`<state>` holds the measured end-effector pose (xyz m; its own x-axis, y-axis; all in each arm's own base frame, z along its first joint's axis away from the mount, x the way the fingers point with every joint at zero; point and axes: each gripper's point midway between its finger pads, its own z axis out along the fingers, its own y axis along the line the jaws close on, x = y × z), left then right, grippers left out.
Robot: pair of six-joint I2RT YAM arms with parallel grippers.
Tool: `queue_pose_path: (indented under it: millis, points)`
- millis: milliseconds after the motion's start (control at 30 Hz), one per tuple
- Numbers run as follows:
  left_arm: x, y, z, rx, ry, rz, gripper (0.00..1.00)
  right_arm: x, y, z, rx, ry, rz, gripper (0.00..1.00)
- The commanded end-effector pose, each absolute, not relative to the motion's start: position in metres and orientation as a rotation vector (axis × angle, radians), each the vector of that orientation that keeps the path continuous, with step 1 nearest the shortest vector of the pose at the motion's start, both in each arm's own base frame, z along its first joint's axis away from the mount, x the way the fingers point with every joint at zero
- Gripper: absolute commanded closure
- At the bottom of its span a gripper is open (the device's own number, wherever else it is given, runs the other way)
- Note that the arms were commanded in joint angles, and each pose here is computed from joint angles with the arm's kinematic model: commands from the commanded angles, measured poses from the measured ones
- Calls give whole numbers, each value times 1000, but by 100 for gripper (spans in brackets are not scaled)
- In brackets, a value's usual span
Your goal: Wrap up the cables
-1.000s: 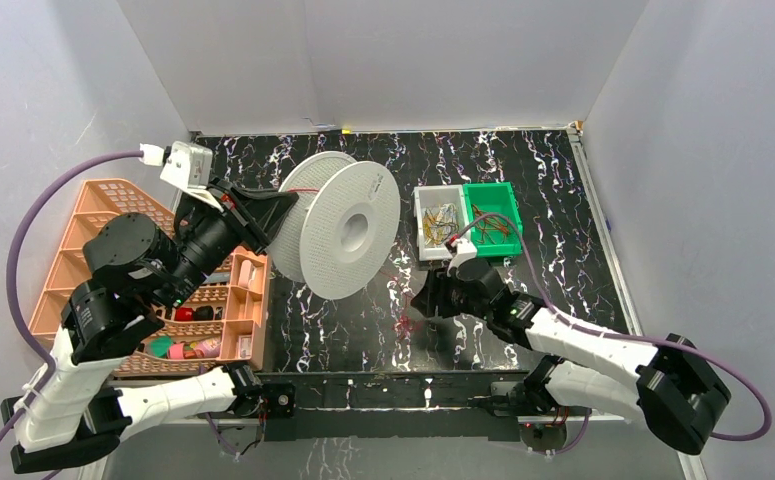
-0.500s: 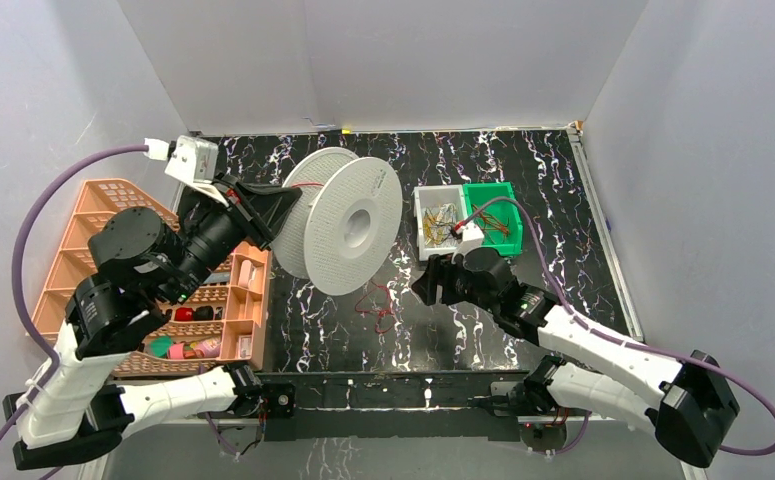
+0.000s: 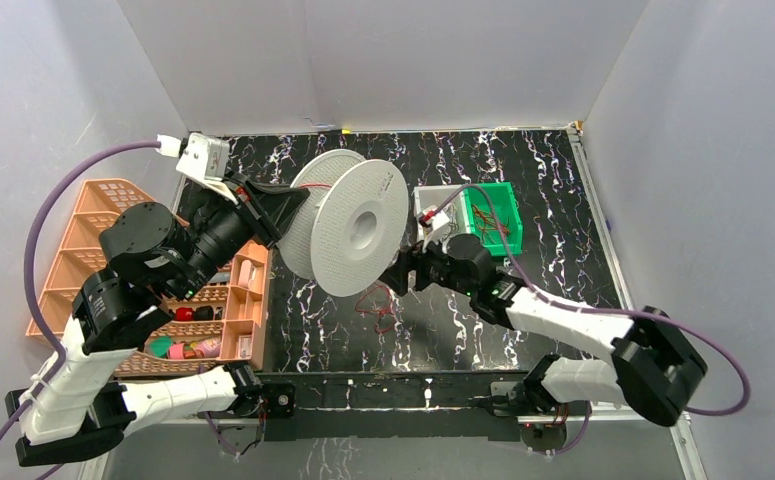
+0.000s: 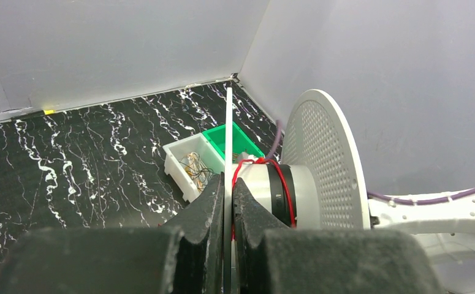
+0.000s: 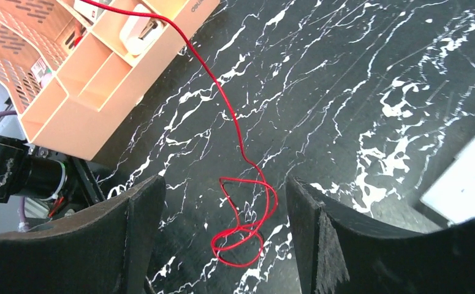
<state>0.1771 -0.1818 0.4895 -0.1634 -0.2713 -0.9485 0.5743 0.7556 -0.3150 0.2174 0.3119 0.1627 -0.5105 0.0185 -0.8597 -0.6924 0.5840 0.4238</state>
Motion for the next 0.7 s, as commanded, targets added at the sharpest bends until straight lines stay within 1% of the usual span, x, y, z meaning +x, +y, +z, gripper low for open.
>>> queue_pose_path:
  millis: [0, 100, 400, 467, 533, 667]
  points:
    - [167, -171, 533, 175, 1440, -861, 100, 234, 347, 206, -586, 1696, 1092, 21]
    - [167, -171, 534, 172, 1439, -865, 100, 242, 364, 193, -614, 1718, 1110, 23]
    - [167, -171, 532, 169, 1443, -865, 100, 258, 394, 179, -632, 1716, 1176, 31]
    - [167, -171, 532, 168, 1443, -865, 100, 258, 400, 176, -640, 1719, 1198, 35]
    - [168, -170, 531, 165, 1445, -862, 100, 258, 404, 174, -655, 1724, 1217, 46]
    - [169, -169, 531, 157, 1446, -855, 100, 250, 404, 167, -682, 1749, 1244, 76]
